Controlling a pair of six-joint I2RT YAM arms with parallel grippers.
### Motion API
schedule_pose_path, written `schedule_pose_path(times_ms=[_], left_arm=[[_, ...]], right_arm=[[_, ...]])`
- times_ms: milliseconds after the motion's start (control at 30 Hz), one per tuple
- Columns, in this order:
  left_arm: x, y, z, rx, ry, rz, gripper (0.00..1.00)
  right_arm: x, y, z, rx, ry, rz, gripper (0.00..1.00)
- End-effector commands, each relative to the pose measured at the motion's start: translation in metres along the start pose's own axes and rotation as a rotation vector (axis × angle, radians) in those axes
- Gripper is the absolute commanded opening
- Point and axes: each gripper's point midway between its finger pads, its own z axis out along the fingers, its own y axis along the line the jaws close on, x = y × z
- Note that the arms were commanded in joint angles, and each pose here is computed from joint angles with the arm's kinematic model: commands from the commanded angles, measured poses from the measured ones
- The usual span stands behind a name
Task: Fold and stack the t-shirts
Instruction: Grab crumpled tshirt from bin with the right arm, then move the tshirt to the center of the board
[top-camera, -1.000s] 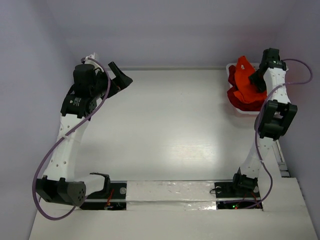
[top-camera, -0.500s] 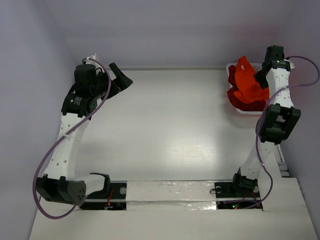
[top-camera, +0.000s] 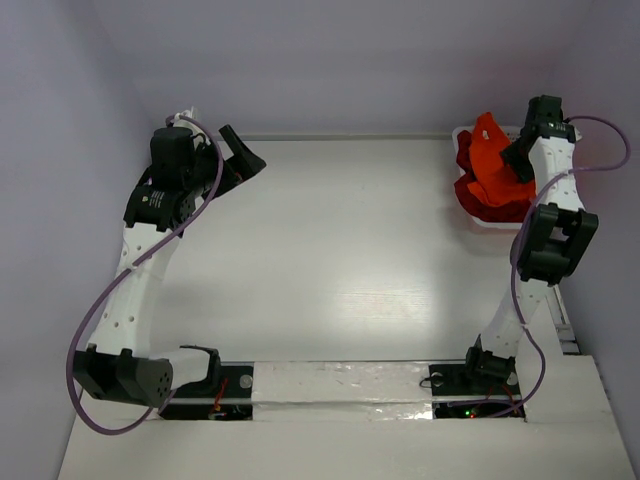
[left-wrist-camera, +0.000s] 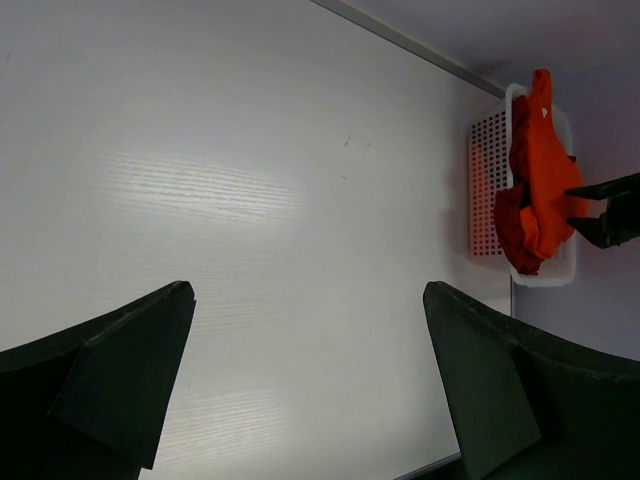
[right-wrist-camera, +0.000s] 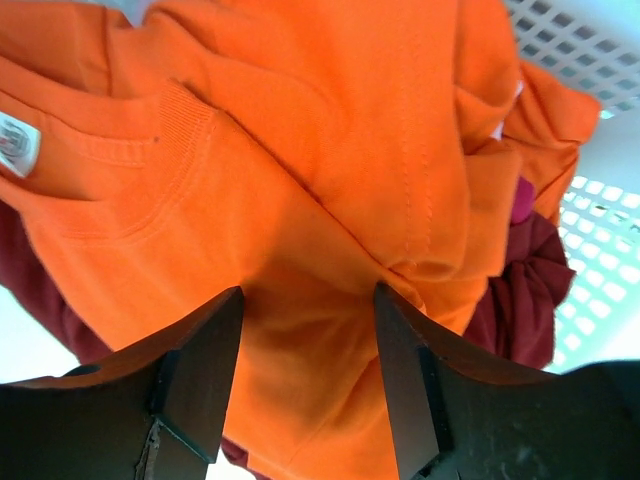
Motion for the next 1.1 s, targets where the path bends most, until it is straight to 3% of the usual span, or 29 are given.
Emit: schedule_pose_path(times_ms=[0, 67, 200, 400, 667, 833, 900, 1067], left_arm=[[-0.017, -0.01, -0.01, 0.026, -0.054, 0.028, 0.99], [-0.017, -0.01, -0.01, 0.024, -0.054, 0.026, 0.99], [-0.017, -0.01, -0.012, 0.022, -0.055, 0.026, 0.99], [-0.015, -0.01, -0.011, 0.029, -0.047, 0.026, 0.99], [-0.004, -0.001, -0.004, 0.012, -0.023, 0.013, 0.99], [0.007, 0.018, 0.005, -0.041, -0.013, 0.007, 0.99], [0.013, 0.022, 0.008, -0.046, -0.004, 0.0, 0.99], [0.016, 0.022, 0.009, -0.031, -0.009, -0.005, 0.99]], right_arm=[[0.0, 0.009, 0.007, -0.041, 0.004, -0.017, 0.61], [0.005, 0.007, 0.01, -0.036, 0.015, -0.025, 0.58], [0.006, 0.002, 0.011, -0.026, 0.008, -0.026, 0.28], [-0.003, 0.0, 0.001, -0.018, -0.025, -0.016, 0.0], [-0.022, -0.001, -0.023, -0.048, -0.085, -0.045, 0.0], [-0.035, 0.004, -0.064, -0.151, -0.129, -0.066, 0.0], [-0.038, 0.022, -0.09, -0.272, -0.15, -0.075, 0.0], [-0.014, 0.063, -0.159, -0.402, -0.238, -0.239, 0.0]])
